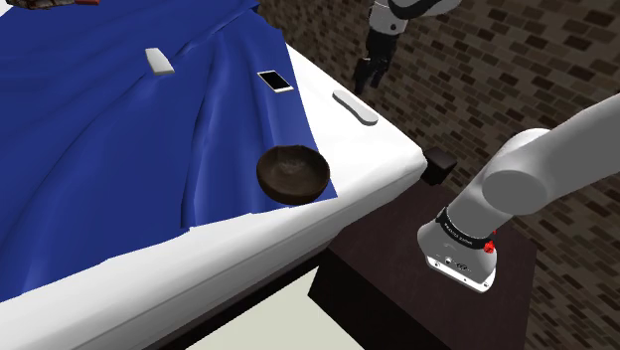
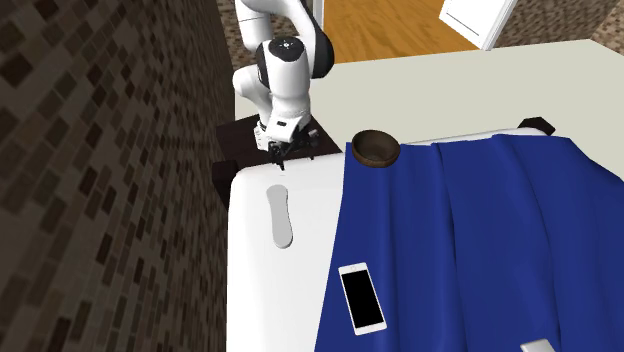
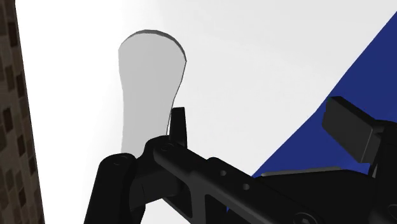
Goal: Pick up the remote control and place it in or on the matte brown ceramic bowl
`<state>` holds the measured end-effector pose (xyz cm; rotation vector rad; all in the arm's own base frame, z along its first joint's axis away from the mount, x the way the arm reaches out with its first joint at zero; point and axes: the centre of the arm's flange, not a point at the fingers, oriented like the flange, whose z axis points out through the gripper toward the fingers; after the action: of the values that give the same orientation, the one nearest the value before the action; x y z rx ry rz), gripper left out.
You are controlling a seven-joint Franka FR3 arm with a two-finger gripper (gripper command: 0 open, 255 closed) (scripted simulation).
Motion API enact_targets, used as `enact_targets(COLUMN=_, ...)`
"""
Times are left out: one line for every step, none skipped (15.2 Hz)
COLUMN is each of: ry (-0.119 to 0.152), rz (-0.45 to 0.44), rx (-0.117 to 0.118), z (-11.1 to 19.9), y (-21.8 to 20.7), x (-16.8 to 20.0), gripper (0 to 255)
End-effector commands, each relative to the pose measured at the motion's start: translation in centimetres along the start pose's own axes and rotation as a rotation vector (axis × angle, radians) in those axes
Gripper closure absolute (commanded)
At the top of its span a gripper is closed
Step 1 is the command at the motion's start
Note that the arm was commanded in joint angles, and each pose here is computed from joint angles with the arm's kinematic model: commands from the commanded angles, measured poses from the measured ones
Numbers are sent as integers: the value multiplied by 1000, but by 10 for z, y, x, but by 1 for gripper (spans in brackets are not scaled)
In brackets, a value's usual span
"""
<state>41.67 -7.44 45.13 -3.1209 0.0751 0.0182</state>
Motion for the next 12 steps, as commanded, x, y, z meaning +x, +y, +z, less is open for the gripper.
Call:
enact_targets(ry=2, rz=31, rx=-1, z=14, y=19, x=18, gripper=0)
enact_targets(ry=3, rz=45, rx=-1, z=21, y=28, x=25, gripper=0)
enact_targets(ry=3, rz=60, rx=-1, z=29, y=36, x=31, gripper=0)
enact_targets(ry=4, rz=75, rx=-1, z=36, y=45, x=38, gripper=0)
enact_targets(ry=4, rz=89, rx=-1, z=43, y=54, x=44, gripper=0)
enact_targets(ry=5, rz=104, rx=-1, z=50, y=63, x=51, gripper=0)
enact_targets(ry=5, rz=119, rx=-1, z=57, y=73, x=57, gripper=0)
enact_targets(ry=6, rz=133, rx=-1, z=64, y=82, x=63, gripper=0)
enact_targets(ry=7, rz=148, rx=-1, z=71, y=91, x=69, gripper=0)
enact_targets(ry=7, rz=154, rx=-1, z=74, y=95, x=71, gripper=0)
enact_targets(ry=7, rz=154, rx=-1, z=79, y=95, x=71, gripper=0)
enact_targets(ry=7, rz=154, rx=-1, z=85, y=95, x=71, gripper=0)
